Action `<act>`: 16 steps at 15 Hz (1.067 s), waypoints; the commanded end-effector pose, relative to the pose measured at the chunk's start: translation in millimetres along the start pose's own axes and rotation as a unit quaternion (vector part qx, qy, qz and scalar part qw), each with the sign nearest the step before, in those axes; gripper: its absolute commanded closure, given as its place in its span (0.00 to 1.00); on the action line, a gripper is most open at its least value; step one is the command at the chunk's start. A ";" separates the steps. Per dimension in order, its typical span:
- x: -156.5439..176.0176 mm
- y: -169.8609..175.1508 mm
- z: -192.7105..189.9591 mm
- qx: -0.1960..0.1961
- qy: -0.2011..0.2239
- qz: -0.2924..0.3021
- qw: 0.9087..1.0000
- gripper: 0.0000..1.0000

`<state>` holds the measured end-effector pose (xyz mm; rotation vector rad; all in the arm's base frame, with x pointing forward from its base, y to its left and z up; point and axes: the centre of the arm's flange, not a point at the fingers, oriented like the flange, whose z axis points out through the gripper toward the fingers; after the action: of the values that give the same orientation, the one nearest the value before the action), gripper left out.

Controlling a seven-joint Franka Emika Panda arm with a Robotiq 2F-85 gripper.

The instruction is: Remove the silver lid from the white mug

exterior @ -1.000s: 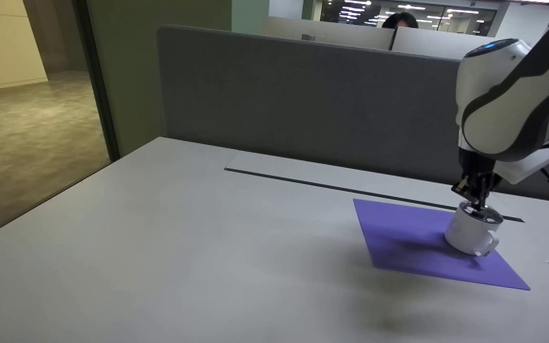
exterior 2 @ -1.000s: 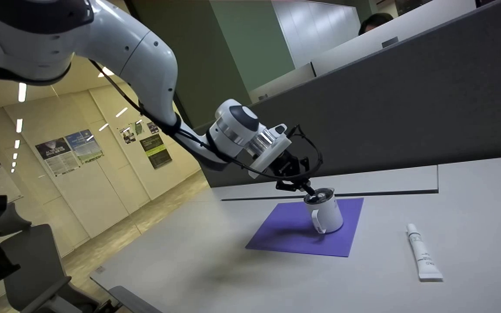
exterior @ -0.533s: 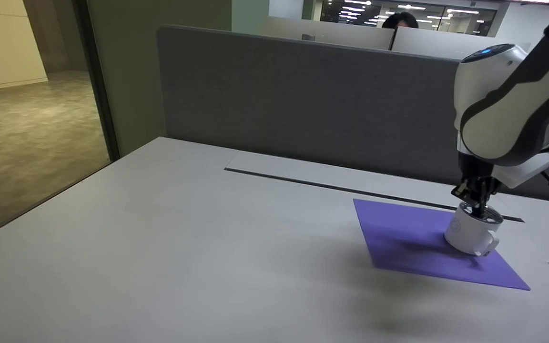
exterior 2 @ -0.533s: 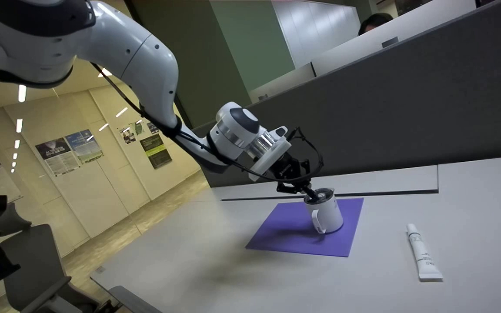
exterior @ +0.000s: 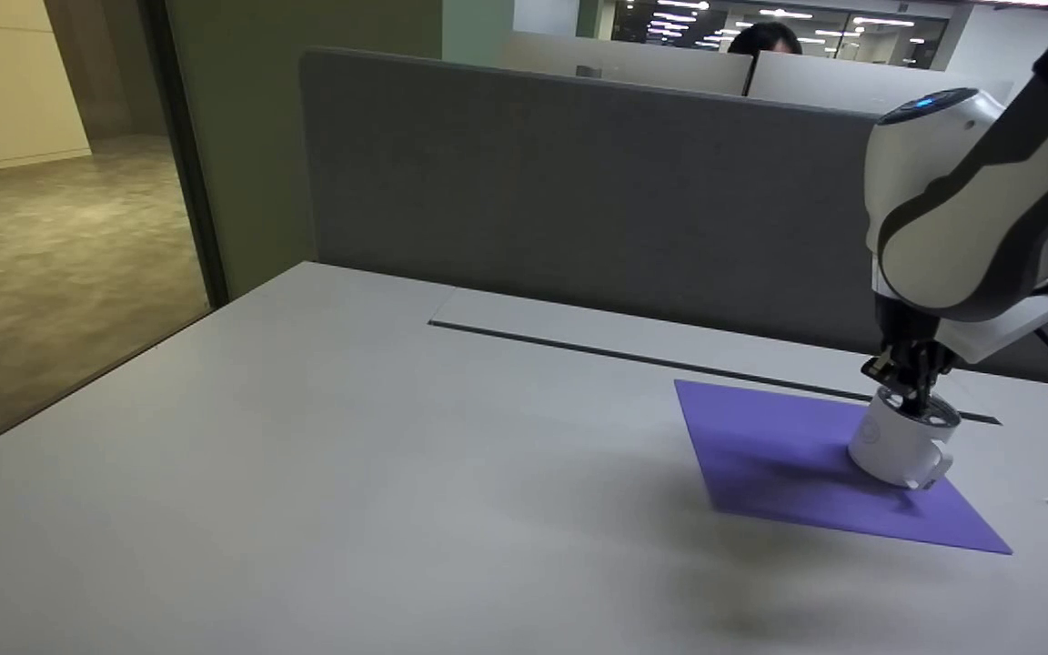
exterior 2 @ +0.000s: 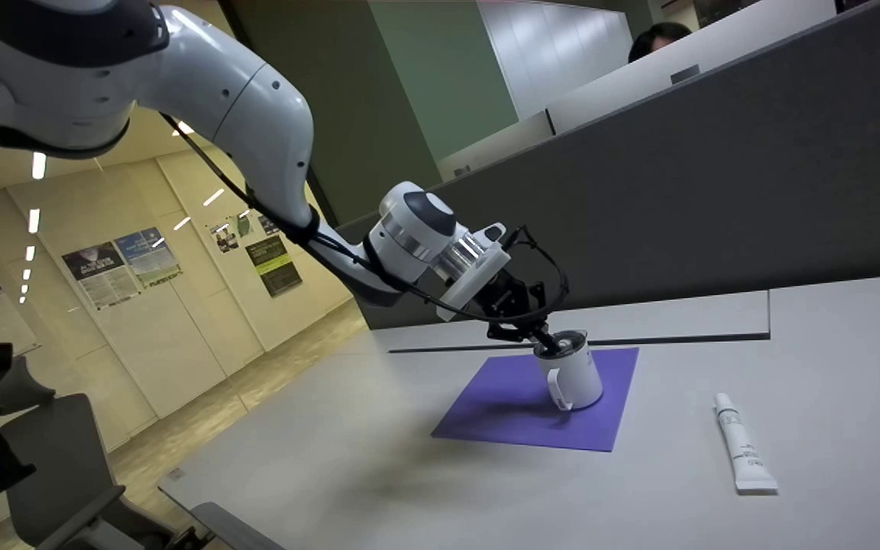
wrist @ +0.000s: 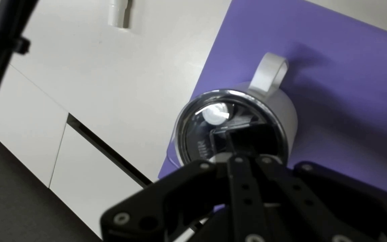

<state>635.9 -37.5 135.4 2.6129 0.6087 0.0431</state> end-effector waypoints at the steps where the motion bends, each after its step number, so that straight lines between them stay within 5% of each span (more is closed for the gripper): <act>1: -2.5 5.0 5.9 -0.026 -0.004 0.018 0.999 1.00; 7: -9.2 17.2 4.0 -0.040 -0.011 0.043 0.998 1.00; 16: -2.8 17.8 -21.6 0.045 0.006 0.065 0.997 1.00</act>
<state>642.8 -42.7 160.7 2.7016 0.4635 0.0998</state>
